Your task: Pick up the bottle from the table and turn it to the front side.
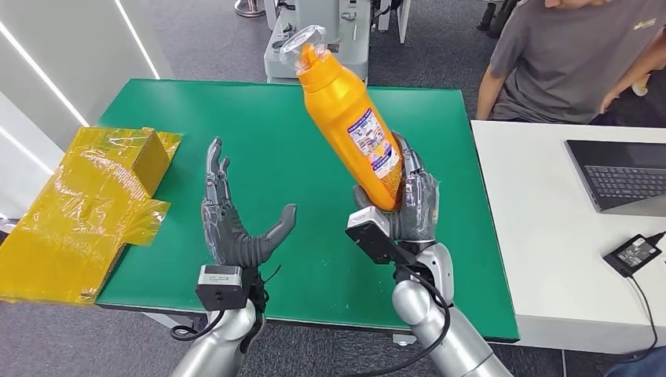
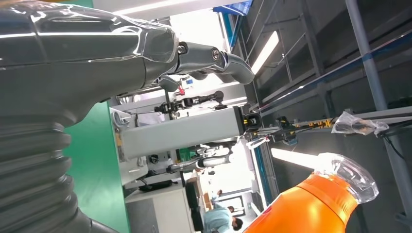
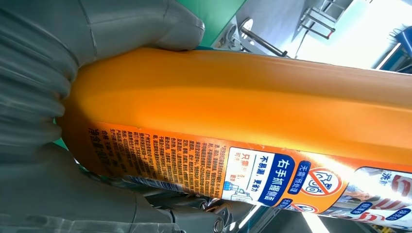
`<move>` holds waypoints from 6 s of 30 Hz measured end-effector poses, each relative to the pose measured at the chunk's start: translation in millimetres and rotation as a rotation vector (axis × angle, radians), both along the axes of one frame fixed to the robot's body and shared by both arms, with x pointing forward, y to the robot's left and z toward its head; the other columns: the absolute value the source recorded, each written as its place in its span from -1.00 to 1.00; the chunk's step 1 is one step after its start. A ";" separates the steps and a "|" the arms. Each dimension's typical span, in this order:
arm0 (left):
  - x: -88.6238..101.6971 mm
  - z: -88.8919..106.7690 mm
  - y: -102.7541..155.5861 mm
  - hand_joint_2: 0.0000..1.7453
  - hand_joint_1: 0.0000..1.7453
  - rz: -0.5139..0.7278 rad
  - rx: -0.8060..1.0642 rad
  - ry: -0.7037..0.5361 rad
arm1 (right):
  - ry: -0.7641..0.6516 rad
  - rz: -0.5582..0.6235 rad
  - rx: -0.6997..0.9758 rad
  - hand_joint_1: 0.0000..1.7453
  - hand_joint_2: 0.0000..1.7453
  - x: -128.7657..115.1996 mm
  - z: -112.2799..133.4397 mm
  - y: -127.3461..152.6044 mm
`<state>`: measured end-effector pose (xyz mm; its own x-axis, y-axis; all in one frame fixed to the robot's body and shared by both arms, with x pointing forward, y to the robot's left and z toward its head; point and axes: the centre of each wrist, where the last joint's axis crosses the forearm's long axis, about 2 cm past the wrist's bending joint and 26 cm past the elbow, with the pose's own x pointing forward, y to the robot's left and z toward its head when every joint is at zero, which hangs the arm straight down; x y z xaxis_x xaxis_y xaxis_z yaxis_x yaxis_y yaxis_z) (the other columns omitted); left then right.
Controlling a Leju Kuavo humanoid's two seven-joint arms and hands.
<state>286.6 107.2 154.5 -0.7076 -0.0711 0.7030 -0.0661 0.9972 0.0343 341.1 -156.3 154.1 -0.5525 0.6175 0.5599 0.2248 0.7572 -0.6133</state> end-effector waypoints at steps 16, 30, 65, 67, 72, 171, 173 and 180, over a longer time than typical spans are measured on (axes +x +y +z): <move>3.3 1.5 4.2 1.00 -1.00 -0.207 -0.207 0.145 | -0.198 0.125 0.024 1.00 1.00 -13.0 0.6 11.8; 10.4 7.0 11.2 1.00 -1.00 -0.580 -0.354 0.280 | -0.054 0.199 -0.116 1.00 1.00 -38.1 -45.8 -5.4; 19.4 7.2 8.3 1.00 -1.00 -0.541 -0.257 0.276 | 0.172 0.318 -0.185 1.00 1.00 -51.0 -70.5 -14.4; 20.6 8.4 7.5 1.00 -1.00 -0.558 -0.264 0.275 | 0.172 0.320 -0.185 1.00 1.00 -51.7 -71.0 -14.0; 22.4 9.6 6.1 1.00 -1.00 -0.572 -0.265 0.276 | 0.166 0.328 -0.182 1.00 1.00 -51.9 -71.1 -13.7; 43.7 30.5 62.7 1.00 1.00 0.021 0.178 0.001 | -0.225 0.282 0.378 -1.00 1.00 -95.3 -1.0 22.2; 45.9 34.9 70.4 1.00 1.00 0.054 0.208 -0.027 | -0.230 0.283 0.386 -1.00 1.00 -96.9 0.5 22.5; 49.3 45.3 95.5 1.00 1.00 0.244 0.503 -0.194 | -0.234 0.296 0.405 -1.00 1.00 -98.8 3.5 23.1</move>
<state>335.9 202.7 199.8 -0.7408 -0.5393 0.4004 -0.3440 0.8166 0.4635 242.4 -133.2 157.6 -0.8083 0.1775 0.5613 0.0616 0.9737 -0.2192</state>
